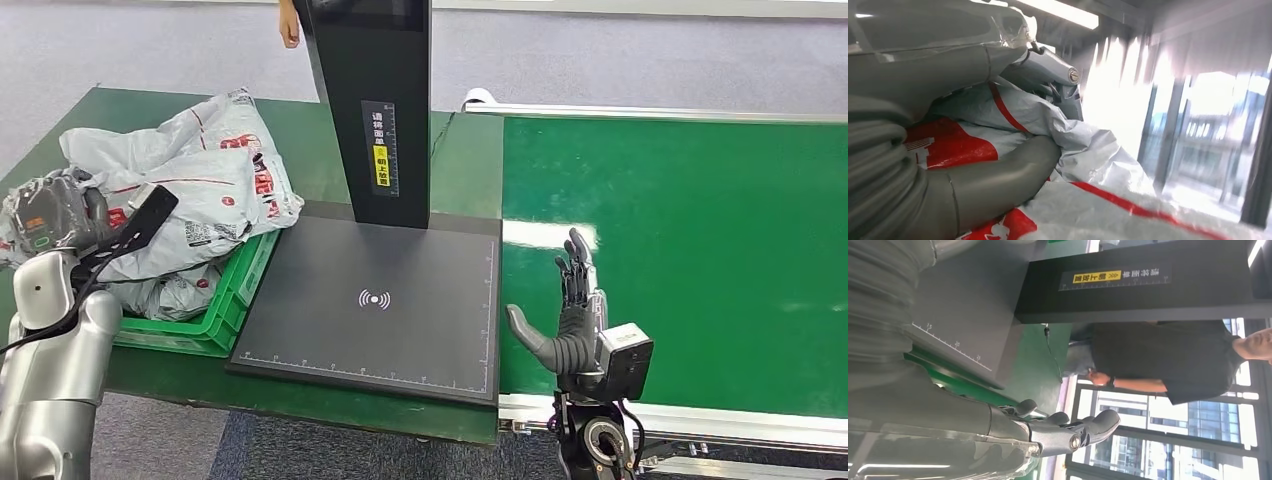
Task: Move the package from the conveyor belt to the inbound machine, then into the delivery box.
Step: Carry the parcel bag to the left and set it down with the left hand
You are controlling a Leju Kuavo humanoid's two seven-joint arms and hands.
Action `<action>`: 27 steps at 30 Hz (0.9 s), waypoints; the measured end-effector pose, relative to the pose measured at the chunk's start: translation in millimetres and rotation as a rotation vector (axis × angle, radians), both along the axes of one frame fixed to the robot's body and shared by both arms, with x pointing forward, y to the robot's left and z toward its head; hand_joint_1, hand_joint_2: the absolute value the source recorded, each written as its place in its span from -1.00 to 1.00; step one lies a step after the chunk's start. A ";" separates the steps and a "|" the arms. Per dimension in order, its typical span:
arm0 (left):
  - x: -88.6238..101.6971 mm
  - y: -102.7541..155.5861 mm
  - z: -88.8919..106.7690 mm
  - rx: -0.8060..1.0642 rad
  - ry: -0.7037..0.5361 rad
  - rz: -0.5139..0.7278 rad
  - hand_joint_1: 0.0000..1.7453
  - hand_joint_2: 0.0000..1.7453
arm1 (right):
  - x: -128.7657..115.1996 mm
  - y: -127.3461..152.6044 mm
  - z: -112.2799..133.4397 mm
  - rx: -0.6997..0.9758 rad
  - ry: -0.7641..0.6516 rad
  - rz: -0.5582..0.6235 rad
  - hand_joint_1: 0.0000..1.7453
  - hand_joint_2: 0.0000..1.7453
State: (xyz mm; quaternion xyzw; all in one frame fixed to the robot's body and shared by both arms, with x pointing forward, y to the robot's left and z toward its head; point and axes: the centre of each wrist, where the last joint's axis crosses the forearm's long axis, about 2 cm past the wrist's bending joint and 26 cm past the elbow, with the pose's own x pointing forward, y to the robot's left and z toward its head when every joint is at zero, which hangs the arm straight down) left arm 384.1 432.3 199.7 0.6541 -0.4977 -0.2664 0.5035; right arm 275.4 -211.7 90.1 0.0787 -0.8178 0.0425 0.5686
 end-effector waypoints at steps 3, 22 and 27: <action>4.5 2.8 -5.4 -0.056 0.085 0.005 1.00 1.00 | 0.0 1.3 0.3 -0.002 -0.001 0.006 -1.00 1.00; 39.4 -0.1 -20.4 -0.203 0.505 -0.040 1.00 1.00 | 0.3 1.8 0.7 -0.008 0.016 0.011 -1.00 1.00; 44.5 -8.9 -25.5 -0.196 0.599 -0.064 1.00 1.00 | 0.6 1.7 0.9 -0.009 0.016 0.010 -1.00 1.00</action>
